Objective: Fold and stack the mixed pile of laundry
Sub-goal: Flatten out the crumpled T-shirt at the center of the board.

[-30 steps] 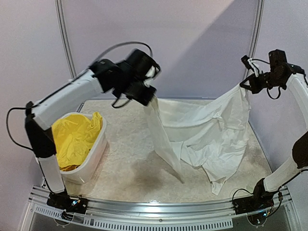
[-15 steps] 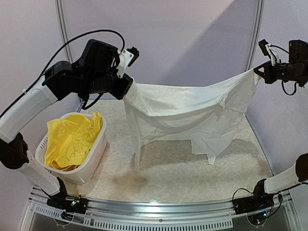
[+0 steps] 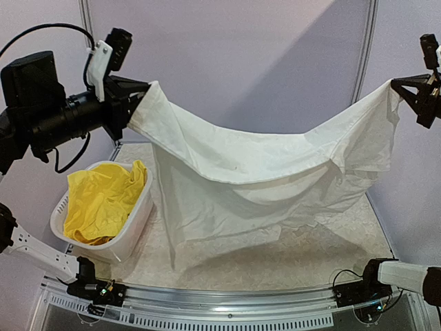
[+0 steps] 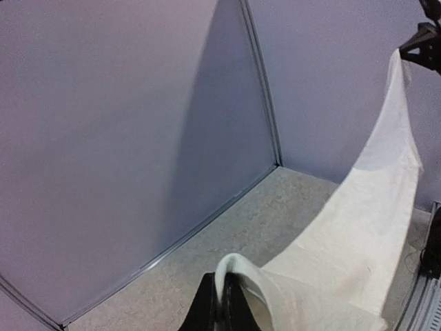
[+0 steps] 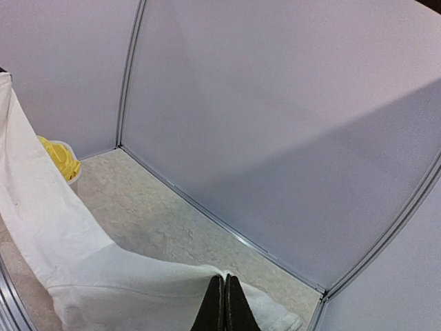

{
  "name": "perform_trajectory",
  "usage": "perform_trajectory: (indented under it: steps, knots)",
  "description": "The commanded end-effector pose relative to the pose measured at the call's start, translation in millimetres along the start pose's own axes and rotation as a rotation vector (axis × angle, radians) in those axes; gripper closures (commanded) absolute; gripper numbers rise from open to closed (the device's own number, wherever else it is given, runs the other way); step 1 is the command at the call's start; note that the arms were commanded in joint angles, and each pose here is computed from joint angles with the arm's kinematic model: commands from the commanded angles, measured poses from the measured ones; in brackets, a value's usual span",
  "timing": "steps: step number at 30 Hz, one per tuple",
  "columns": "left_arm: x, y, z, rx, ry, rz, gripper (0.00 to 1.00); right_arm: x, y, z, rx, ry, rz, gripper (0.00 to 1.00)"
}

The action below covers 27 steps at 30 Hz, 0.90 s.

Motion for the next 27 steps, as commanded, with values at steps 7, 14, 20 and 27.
perform_trajectory:
  steps: [7,14,20,27]
  knots:
    - [42,-92,95,0.276,0.355,0.02,0.98,-37,-90,64,0.239,-0.017,0.241,1.0]
    - [88,-269,207,0.649,0.426,-0.235,0.91,-72,-275,154,0.643,-0.069,0.464,0.96]
    - [111,-287,252,0.77,0.462,-0.222,0.63,-90,-374,211,0.902,0.003,0.644,0.64]
    - [98,-292,231,0.781,0.376,-0.243,0.52,-64,-380,173,0.937,0.059,0.429,0.55]
Point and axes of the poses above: each gripper's point midway between its finger pads, its own z axis out along the fingers, its own x axis along the line the jaws close on, y = z × x, the point moved 2 cm from there along -z, back along the fingers, and after that the axes turned 5 degrees about -z, right-handed, at the moved point
